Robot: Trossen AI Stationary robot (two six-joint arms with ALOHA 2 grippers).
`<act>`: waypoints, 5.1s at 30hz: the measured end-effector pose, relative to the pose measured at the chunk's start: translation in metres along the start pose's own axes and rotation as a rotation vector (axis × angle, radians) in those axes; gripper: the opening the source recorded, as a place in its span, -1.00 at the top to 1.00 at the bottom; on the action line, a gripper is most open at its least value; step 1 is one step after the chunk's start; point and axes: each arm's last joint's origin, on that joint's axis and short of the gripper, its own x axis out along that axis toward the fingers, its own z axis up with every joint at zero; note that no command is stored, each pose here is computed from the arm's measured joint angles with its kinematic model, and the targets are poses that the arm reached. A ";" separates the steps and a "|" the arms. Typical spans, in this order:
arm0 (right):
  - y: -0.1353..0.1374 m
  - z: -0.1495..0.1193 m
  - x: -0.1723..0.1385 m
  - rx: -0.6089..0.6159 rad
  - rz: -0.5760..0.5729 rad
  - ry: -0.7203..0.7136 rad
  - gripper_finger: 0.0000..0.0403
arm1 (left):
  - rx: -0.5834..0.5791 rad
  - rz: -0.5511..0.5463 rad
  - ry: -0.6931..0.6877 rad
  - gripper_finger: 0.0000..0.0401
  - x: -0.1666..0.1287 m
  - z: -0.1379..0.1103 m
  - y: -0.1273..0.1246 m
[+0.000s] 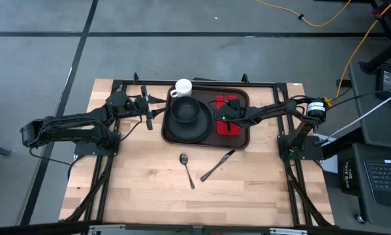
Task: Set up tray
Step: Put the black fork in the center of the red napkin, then put the black spoon on the red napkin to the left of the black fork
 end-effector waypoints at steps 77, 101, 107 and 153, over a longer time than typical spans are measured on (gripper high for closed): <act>-0.002 -0.001 0.005 -0.031 -0.034 -0.021 0.79 | -0.001 0.000 0.002 0.35 0.000 0.000 0.000; -0.002 -0.002 0.005 -0.190 -0.010 0.021 0.79 | -0.002 -0.001 0.003 0.35 0.000 0.000 0.000; -0.002 -0.002 0.005 -0.205 -0.008 0.023 0.79 | -0.002 -0.001 0.003 0.35 0.000 0.000 0.000; 0.004 0.029 -0.052 -0.148 0.123 -0.106 0.79 | -0.010 -0.010 0.049 0.35 0.000 -0.005 -0.001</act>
